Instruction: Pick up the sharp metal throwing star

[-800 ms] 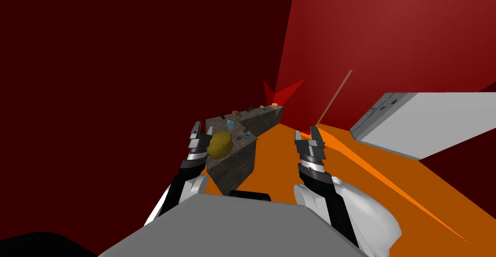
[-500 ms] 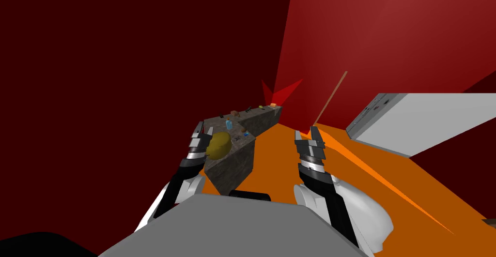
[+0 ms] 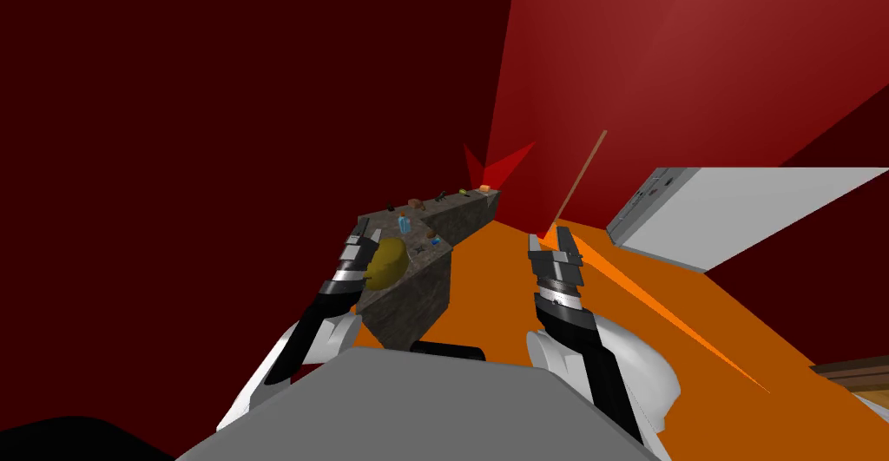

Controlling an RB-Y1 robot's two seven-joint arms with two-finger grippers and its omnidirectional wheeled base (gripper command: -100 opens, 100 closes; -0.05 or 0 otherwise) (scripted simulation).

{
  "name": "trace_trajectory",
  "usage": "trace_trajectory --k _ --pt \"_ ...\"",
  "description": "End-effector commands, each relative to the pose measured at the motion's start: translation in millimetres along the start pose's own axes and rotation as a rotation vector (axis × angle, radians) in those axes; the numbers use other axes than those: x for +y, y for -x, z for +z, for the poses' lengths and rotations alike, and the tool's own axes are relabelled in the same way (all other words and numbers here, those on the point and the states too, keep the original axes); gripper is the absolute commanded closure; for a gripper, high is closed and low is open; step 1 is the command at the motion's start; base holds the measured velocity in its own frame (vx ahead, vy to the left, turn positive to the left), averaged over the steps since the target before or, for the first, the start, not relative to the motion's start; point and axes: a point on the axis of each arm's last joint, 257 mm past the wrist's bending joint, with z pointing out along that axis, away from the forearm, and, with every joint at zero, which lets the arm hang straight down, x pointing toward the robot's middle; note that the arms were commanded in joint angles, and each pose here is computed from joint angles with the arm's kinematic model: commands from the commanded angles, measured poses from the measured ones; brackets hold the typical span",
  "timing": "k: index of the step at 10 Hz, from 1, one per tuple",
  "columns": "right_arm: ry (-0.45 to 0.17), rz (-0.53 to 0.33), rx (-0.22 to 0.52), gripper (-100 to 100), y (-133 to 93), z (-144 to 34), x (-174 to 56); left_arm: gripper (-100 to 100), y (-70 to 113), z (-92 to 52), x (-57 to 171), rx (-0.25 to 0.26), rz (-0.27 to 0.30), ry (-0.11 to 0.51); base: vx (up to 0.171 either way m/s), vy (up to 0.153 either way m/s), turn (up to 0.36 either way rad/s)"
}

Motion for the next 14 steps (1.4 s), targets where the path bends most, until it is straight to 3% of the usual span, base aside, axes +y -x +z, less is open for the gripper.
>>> trace_trajectory --k 1,9,14 --pt "0.0 0.0 0.0 0 0 0.0 0 -100 1.7 0.9 4 0.002 0.012 0.021 0.008 -0.028 -0.039" --pt "0.0 0.0 0.0 0 0 0.0 0 -100 22.3 2.7 37 -0.001 0.109 0.177 0.018 -0.034 -0.073" --pt "0.0 0.0 0.0 0 0 0.0 0 -100 45.2 0.1 58 -0.017 0.195 0.292 0.028 -0.035 -0.1"
